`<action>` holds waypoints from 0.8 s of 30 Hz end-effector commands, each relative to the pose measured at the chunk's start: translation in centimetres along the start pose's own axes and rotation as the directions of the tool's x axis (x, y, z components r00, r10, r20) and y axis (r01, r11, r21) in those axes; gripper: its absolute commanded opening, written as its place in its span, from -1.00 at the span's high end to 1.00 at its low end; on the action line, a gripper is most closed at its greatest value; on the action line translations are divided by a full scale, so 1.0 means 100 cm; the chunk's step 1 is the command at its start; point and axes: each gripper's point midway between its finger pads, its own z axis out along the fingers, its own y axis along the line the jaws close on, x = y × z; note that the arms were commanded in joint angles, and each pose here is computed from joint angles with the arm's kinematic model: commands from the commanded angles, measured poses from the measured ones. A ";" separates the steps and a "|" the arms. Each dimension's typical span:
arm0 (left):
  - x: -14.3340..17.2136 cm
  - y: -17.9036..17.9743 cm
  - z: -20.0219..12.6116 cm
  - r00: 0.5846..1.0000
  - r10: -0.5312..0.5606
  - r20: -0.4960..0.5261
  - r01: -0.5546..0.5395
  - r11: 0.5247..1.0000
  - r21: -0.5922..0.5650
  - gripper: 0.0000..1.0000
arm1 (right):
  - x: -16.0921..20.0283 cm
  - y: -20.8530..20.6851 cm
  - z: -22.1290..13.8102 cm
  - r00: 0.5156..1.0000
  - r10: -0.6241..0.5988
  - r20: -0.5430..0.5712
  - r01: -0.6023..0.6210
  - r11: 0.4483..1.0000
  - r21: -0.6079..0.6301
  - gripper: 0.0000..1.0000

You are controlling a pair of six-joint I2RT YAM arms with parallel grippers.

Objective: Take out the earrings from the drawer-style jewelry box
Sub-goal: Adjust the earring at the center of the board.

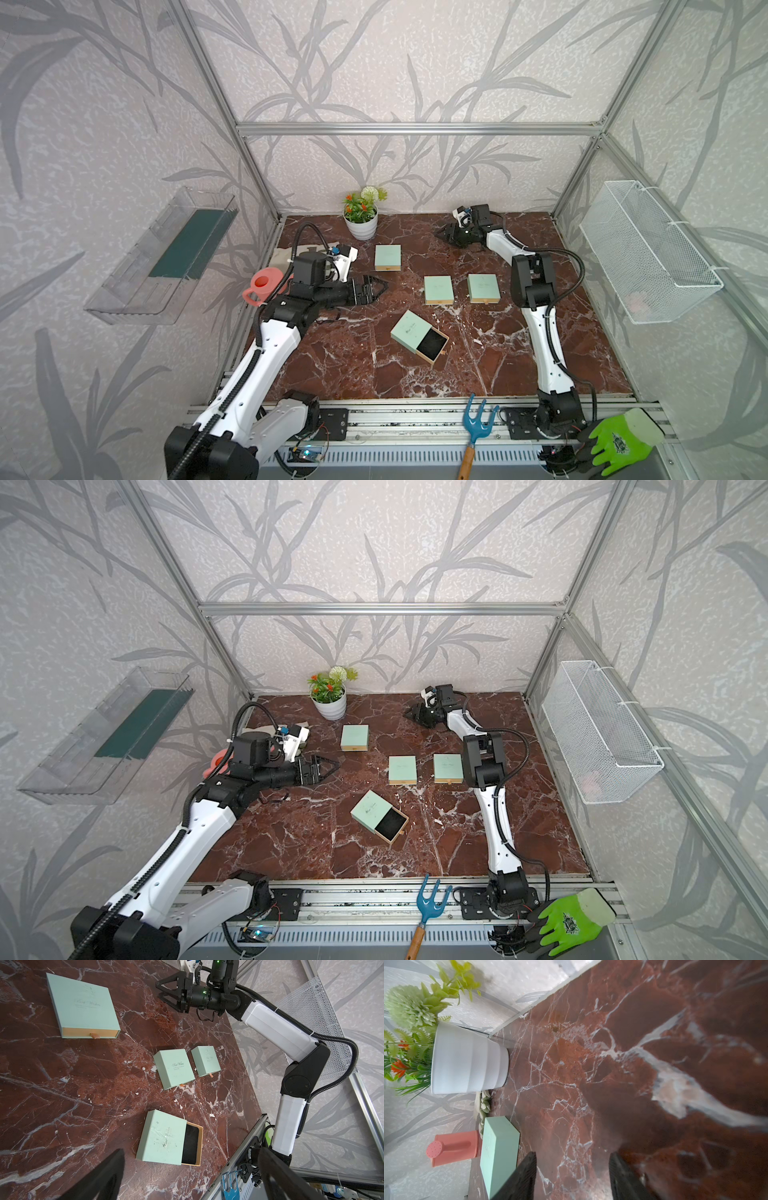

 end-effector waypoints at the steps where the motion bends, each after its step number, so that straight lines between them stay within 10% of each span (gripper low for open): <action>1: -0.002 -0.004 -0.003 1.000 0.013 0.018 -0.013 1.000 0.021 -0.98 | 0.026 -0.028 0.004 0.993 0.078 -0.084 -0.072 0.995 0.074 -0.14; 24: -0.002 -0.003 -0.002 1.000 0.012 0.017 -0.013 1.000 0.023 -0.98 | -0.011 0.066 -0.044 0.990 -0.140 0.007 0.140 0.983 -0.121 -0.13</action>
